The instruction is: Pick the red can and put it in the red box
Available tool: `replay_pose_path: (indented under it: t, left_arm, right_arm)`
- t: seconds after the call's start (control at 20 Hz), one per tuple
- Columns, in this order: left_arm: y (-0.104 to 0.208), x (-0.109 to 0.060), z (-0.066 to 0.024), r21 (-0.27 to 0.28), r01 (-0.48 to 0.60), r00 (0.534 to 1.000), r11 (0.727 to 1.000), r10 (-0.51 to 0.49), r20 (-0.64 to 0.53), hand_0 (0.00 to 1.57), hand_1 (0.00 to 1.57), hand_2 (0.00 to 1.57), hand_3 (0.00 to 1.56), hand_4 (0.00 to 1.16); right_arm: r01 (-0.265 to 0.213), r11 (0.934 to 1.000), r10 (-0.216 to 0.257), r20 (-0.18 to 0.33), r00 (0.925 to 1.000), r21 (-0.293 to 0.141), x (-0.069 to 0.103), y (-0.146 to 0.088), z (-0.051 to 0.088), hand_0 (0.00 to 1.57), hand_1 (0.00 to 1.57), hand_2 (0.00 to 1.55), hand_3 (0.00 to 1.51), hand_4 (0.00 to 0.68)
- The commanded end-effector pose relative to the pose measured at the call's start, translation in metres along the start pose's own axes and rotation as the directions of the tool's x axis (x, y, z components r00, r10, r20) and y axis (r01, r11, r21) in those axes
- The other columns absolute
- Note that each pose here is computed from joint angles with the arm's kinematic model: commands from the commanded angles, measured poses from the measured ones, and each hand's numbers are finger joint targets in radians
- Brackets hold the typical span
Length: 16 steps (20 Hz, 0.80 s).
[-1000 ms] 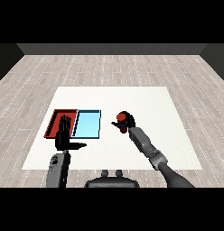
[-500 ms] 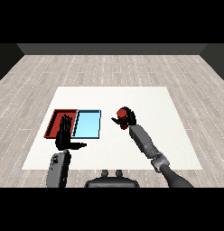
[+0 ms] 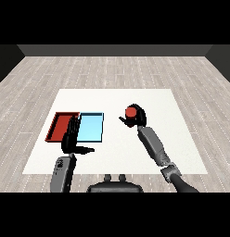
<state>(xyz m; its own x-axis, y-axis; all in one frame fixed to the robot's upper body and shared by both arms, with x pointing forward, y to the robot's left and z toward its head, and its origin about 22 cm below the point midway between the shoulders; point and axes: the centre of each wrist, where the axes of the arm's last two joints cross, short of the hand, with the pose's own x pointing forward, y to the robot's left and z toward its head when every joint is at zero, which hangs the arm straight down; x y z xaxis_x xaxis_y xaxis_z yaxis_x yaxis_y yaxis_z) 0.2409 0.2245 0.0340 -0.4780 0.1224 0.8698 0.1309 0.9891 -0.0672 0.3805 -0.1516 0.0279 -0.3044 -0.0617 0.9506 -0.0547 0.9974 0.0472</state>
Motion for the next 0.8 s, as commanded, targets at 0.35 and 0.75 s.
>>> replay_pose_path:
  t: [0.35, 0.75]
  left_arm:
    - [-0.055, 0.011, -0.0103, -0.086, 0.006, 0.997, 0.996, -0.013, -0.072, 0.0, 0.0, 0.0, 0.0, 0.0]
    - [-0.09, 0.003, -0.0391, -0.132, 0.034, 0.99, 0.991, -0.052, -0.13, 0.0, 0.0, 0.0, 0.0, 0.0]
  right_arm:
    - [0.027, 0.9995, -0.028, 0.107, 0.9938, 0.014, 0.045, 0.049, 0.043, 1.46, 1.46, 1.42, 1.39, 0.633]
    - [0.039, 0.9988, -0.044, 0.191, 0.9806, 0.029, 0.063, 0.056, 0.066, 1.42, 1.42, 1.42, 1.4, 0.63]
